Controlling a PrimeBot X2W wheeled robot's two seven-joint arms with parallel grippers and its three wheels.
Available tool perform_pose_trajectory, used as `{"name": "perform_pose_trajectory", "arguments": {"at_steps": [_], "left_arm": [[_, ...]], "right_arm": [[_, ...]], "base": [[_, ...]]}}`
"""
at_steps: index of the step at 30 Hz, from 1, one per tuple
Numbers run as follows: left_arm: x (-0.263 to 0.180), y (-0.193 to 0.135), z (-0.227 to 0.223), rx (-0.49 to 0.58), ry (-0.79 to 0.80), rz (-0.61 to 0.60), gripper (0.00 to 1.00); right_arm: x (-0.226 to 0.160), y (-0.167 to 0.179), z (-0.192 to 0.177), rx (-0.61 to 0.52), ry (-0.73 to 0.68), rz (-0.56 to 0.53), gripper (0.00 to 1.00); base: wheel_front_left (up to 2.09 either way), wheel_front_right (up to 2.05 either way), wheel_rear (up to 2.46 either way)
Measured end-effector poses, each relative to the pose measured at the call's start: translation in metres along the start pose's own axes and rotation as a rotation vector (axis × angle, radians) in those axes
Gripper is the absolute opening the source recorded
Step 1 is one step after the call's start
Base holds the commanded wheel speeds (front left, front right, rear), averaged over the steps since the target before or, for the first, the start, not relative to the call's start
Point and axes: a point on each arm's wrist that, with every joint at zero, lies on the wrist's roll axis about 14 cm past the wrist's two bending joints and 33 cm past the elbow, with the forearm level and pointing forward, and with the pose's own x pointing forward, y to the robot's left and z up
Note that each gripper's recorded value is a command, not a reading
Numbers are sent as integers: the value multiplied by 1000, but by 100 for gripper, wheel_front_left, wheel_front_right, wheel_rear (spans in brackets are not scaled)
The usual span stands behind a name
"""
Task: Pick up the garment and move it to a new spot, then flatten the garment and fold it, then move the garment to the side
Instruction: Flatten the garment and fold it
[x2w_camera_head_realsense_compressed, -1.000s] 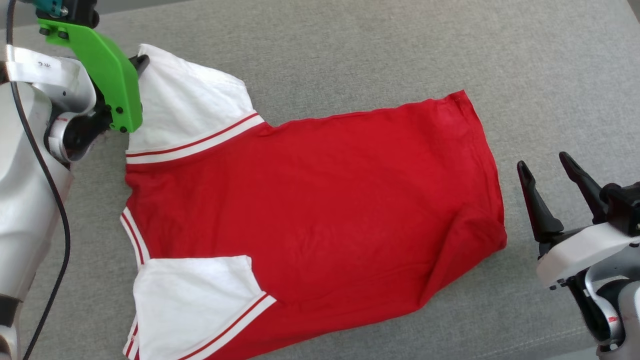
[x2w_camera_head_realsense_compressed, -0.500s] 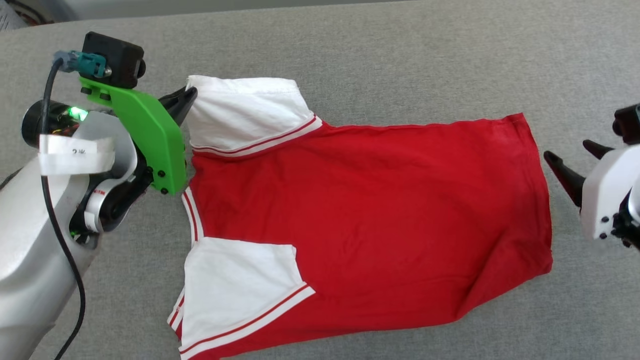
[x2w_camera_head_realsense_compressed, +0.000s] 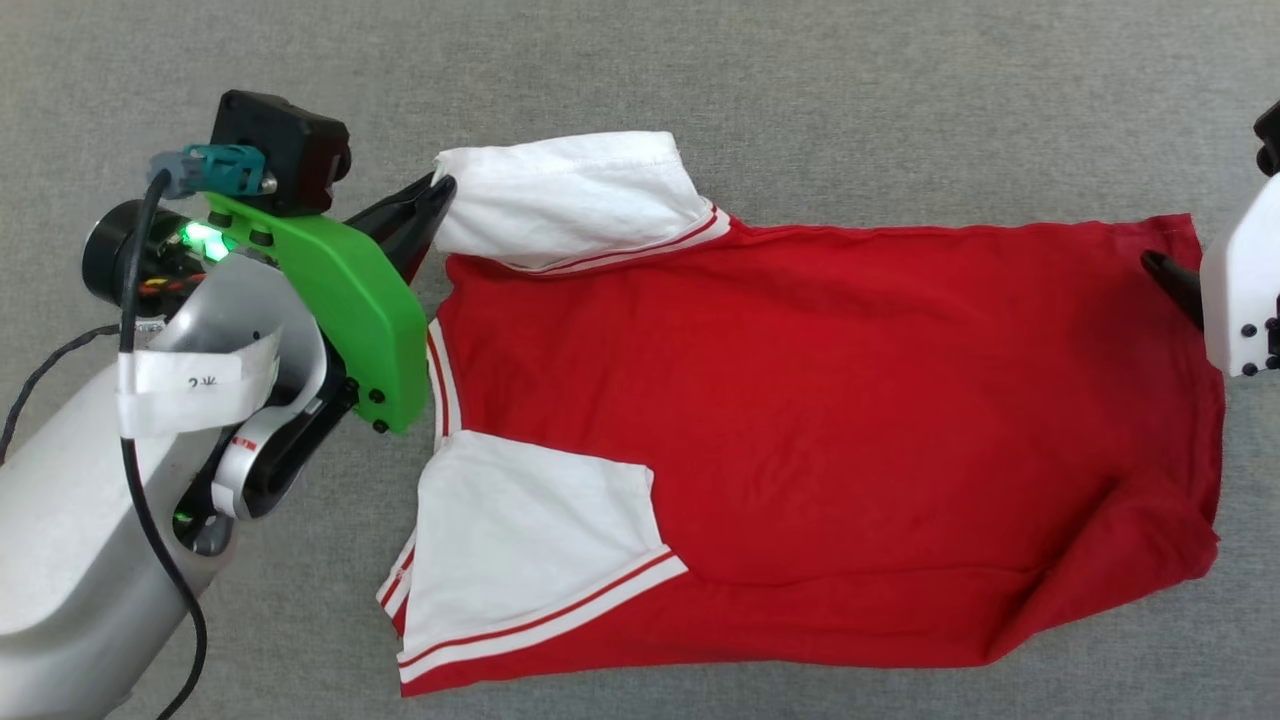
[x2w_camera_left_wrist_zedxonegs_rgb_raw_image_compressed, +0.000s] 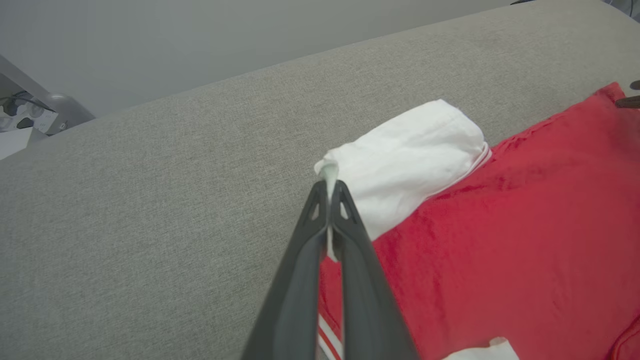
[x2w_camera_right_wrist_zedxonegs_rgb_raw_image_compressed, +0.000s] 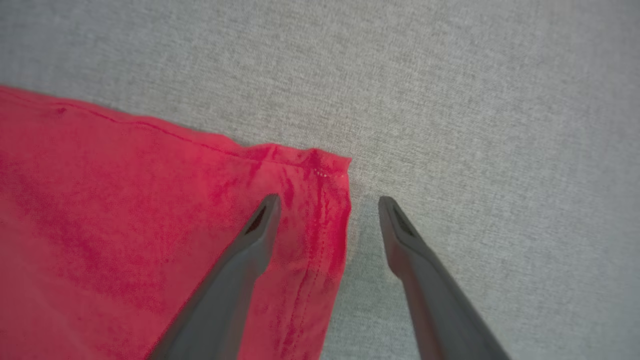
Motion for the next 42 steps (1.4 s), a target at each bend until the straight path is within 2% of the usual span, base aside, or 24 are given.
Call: {"name": "perform_pose_trajectory", "arguments": {"at_steps": [7, 8, 9, 10, 16, 22, 26, 27, 29, 30, 36, 42], "left_arm": [[2, 7, -15, -19, 17, 19, 0], [2, 9, -17, -20, 21, 24, 0], [2, 10, -17, -23, 21, 28, 0], [3, 12, -18, -24, 22, 32, 0], [2, 20, -17, -28, 7, 57, 0], [-2, 21, -10, -41, -30, 71, 0], [-8, 24, -5, -42, -60, 89, 0], [-18, 22, -7, -51, -73, 95, 0], [-24, 20, -5, -50, -88, 99, 0], [-33, 15, -5, -57, -103, 97, 0], [-52, 5, -18, -103, -108, 94, 0], [-75, -5, -41, -140, -82, 104, 0]], "right_arm": [[29, 12, -9, -46, 63, 31, 100], [31, 12, -11, -55, 75, 30, 65], [33, 11, -14, -61, 83, 31, 39], [33, 11, -15, -64, 86, 31, 0], [31, 14, -9, -41, 24, 45, 0], [19, 8, 9, 18, -101, 38, 0], [3, 7, 24, 51, -200, 40, 0], [-14, 9, 26, 90, -268, 58, 0], [-24, 11, 26, 96, -298, 63, 0], [-37, 12, 22, 112, -337, 72, 0], [-59, 22, 2, 157, -387, 111, 0], [-76, 33, -28, 203, -385, 147, 0]], "base": [[0, 0, 0], [0, 0, 0], [0, 0, 0], [0, 0, 0], [0, 0, 0], [0, 0, 0], [0, 0, 0], [0, 0, 0], [0, 0, 0], [0, 0, 0], [0, 0, 0], [0, 0, 0]]}}
